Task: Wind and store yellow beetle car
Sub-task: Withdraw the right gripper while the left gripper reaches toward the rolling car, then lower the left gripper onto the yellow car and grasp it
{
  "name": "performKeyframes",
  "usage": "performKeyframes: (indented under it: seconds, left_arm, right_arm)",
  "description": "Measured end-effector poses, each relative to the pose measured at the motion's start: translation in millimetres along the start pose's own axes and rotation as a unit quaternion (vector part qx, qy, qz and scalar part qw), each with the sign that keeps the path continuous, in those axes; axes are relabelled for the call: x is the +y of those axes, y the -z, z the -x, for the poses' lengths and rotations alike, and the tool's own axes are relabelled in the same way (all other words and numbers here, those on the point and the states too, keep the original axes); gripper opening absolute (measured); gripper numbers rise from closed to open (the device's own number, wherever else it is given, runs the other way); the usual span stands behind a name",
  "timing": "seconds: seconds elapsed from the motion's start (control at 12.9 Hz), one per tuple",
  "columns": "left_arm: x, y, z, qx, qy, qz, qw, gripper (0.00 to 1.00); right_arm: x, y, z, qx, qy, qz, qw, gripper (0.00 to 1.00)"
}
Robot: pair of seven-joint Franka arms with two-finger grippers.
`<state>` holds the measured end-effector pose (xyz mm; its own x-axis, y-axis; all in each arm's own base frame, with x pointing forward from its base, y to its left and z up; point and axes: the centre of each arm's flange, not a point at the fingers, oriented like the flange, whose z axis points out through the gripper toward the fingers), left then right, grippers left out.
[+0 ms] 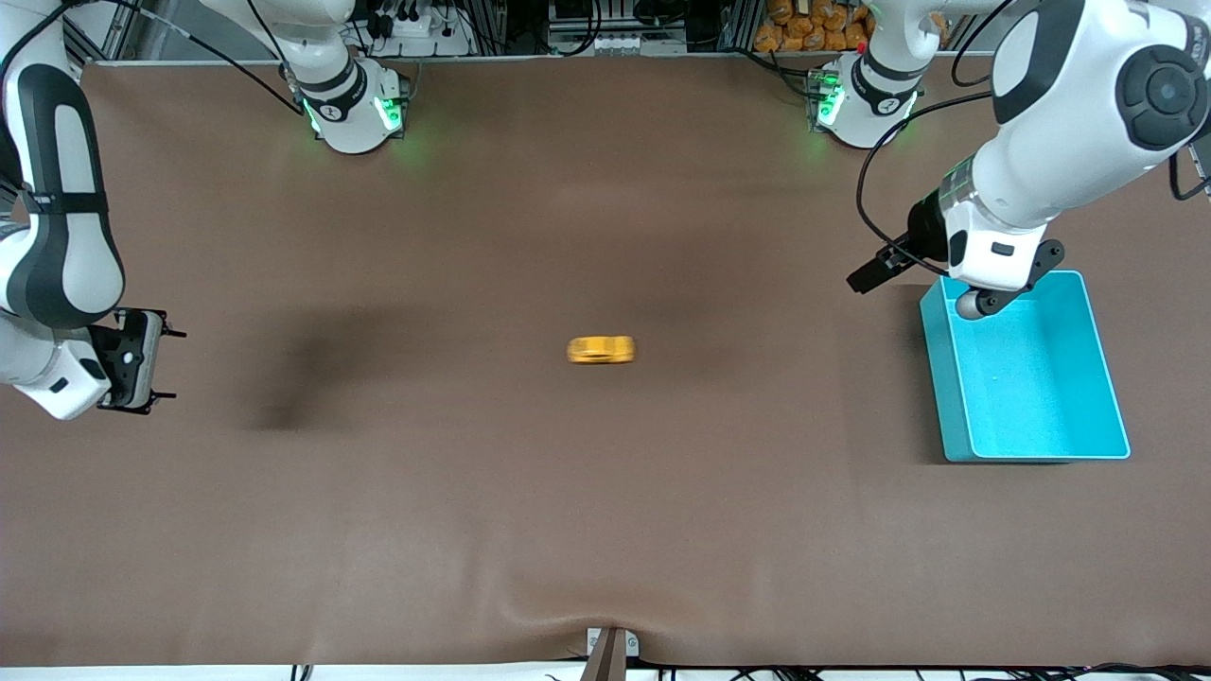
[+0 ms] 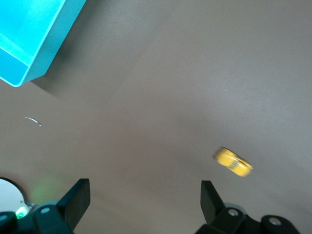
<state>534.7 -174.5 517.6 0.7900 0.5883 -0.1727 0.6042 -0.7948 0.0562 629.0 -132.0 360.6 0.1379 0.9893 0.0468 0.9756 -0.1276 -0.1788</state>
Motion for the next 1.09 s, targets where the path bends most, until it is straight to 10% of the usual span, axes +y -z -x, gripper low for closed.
performKeyframes:
  seconds: [0.7,1.09]
  left_arm:
    - [8,-78,3,-0.006,0.15,-0.01,0.989,1.0]
    - [-12,-146,6,0.002,0.303,-0.012,0.953,1.0]
  right_arm:
    - [8,74,-63,0.004,-0.108,0.025,0.994,1.0]
    - [1,121,-99,0.005,-0.187,0.03,0.982,1.0]
